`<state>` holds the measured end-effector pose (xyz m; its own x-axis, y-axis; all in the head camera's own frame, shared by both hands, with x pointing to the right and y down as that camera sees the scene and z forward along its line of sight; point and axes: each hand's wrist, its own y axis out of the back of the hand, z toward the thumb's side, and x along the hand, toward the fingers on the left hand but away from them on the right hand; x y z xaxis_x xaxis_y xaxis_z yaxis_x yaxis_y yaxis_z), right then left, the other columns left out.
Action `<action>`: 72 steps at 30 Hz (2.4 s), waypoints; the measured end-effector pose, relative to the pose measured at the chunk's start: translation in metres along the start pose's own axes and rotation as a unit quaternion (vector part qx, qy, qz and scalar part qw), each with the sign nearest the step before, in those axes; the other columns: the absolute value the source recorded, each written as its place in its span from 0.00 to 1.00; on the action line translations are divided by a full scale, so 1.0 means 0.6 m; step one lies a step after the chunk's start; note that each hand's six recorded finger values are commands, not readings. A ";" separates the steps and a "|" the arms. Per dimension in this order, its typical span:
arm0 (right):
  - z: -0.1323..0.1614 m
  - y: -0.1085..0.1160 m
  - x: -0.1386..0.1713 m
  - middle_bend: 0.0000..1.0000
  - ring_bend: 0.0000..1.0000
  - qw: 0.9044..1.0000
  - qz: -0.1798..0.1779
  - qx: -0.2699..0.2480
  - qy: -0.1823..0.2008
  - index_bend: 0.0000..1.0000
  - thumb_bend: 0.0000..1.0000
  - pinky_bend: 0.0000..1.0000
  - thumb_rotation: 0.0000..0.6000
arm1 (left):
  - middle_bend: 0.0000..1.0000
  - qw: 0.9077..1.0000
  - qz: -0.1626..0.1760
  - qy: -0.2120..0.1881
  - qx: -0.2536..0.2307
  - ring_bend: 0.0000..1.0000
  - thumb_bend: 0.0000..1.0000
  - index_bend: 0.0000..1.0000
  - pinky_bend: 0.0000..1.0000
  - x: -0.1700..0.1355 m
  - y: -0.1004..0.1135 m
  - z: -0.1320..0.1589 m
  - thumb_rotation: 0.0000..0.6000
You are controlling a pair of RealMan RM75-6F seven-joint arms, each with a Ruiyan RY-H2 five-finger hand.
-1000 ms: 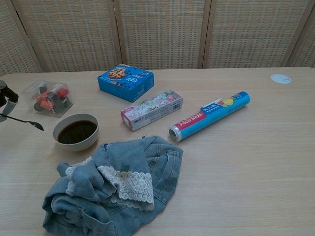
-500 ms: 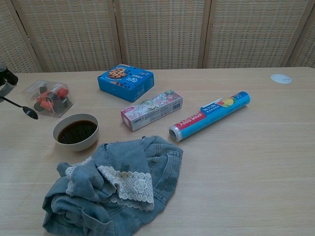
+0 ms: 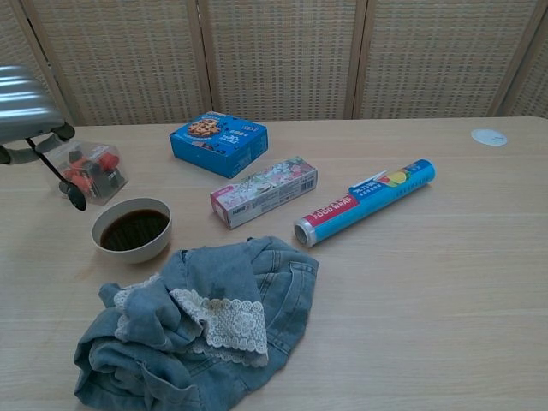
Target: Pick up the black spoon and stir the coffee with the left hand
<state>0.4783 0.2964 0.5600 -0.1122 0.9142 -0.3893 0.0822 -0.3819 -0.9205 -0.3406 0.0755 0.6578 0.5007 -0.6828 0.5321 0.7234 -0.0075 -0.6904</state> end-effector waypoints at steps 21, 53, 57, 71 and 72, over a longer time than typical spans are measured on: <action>-0.019 -0.004 0.000 0.16 0.00 1.000 0.001 -0.007 -0.012 0.17 0.21 0.00 1.00 | 0.84 0.985 0.051 -0.086 0.143 0.71 0.41 0.68 0.72 0.097 0.069 0.139 1.00; -0.024 -0.005 -0.001 0.16 0.00 1.000 0.005 0.001 -0.025 0.17 0.21 0.00 1.00 | 0.84 0.989 0.003 -0.054 0.139 0.71 0.42 0.69 0.72 0.143 0.024 0.124 1.00; -0.022 -0.005 -0.001 0.16 0.00 1.000 0.005 0.001 -0.023 0.17 0.21 0.00 1.00 | 0.84 0.989 0.001 -0.059 0.136 0.71 0.42 0.70 0.72 0.128 0.016 0.121 1.00; -0.029 -0.006 0.001 0.16 0.00 1.000 0.004 -0.003 -0.027 0.17 0.21 0.00 1.00 | 0.84 0.989 0.013 -0.077 0.129 0.71 0.42 0.70 0.72 0.114 0.031 0.144 1.00; -0.030 -0.006 0.002 0.16 0.00 1.000 0.004 -0.003 -0.028 0.17 0.21 0.00 1.00 | 0.84 0.989 0.014 -0.077 0.129 0.71 0.42 0.70 0.72 0.116 0.034 0.147 1.00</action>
<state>0.4959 0.3010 0.5634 -0.1663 0.9019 -0.3986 0.0898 -0.3887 -0.9170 -0.2488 0.0923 0.7242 0.5744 -0.5598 0.5972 0.7955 0.2096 -0.5686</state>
